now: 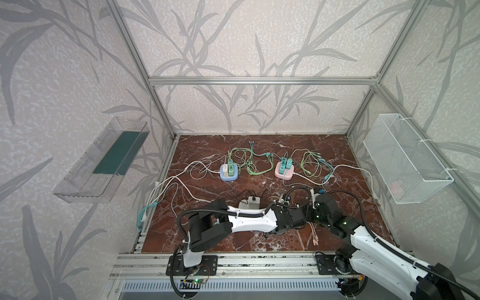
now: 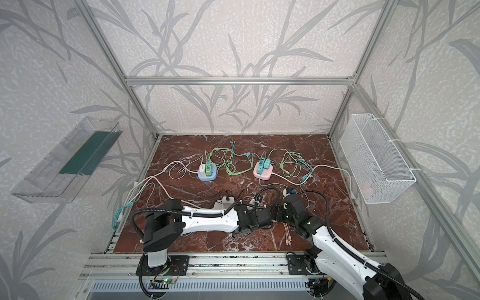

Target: Pull the plug off the socket

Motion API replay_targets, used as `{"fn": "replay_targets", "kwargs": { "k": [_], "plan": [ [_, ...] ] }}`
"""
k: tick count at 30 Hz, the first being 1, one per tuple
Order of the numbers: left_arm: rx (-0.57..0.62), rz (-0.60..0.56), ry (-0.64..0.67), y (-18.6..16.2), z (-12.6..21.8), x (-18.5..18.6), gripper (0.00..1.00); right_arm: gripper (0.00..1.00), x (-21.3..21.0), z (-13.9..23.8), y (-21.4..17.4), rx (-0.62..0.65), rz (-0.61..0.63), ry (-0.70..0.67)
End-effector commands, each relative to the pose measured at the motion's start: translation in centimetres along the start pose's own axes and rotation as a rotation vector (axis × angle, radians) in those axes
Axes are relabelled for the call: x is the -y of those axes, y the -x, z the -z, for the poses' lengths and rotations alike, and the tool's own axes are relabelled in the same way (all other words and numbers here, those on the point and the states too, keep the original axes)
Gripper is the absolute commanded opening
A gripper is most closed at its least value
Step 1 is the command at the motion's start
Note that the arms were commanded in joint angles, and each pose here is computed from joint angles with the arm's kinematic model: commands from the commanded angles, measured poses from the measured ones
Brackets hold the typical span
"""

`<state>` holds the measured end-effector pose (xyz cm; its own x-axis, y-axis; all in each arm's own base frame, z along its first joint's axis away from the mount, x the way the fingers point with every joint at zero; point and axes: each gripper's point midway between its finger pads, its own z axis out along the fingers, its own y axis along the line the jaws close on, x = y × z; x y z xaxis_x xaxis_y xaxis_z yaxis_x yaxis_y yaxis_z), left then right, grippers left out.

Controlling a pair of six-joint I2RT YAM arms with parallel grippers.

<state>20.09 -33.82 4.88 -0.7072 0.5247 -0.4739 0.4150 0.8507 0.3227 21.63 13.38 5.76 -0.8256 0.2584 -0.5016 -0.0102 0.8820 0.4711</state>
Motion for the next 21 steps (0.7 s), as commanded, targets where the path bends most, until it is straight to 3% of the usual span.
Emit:
{"fn": "replay_targets", "kwargs": {
  "k": [1, 6, 11, 16, 21],
  "plan": [
    [-0.003, -0.06, 0.084, 0.0, 0.4, -1.1, 0.33, 0.63, 0.4, 0.0, -0.2, -0.014, 0.009, -0.011],
    [-0.013, -0.089, 0.105, -0.4, 0.1, -0.8, 0.44, 0.63, 0.9, 0.3, 0.0, -0.012, 0.004, -0.023],
    [-0.014, -0.103, 0.107, -0.2, 0.3, -0.5, 0.49, 0.63, 1.2, 0.7, 0.2, -0.008, -0.017, -0.022],
    [0.008, -0.082, 0.053, 0.6, 1.2, 0.3, 0.61, 0.63, 1.5, 1.0, 0.3, -0.006, -0.028, -0.032],
    [0.026, -0.069, 0.006, 1.2, 2.4, 0.8, 0.66, 0.63, 1.2, 1.2, 0.5, -0.01, 0.009, -0.028]
  ]
}}
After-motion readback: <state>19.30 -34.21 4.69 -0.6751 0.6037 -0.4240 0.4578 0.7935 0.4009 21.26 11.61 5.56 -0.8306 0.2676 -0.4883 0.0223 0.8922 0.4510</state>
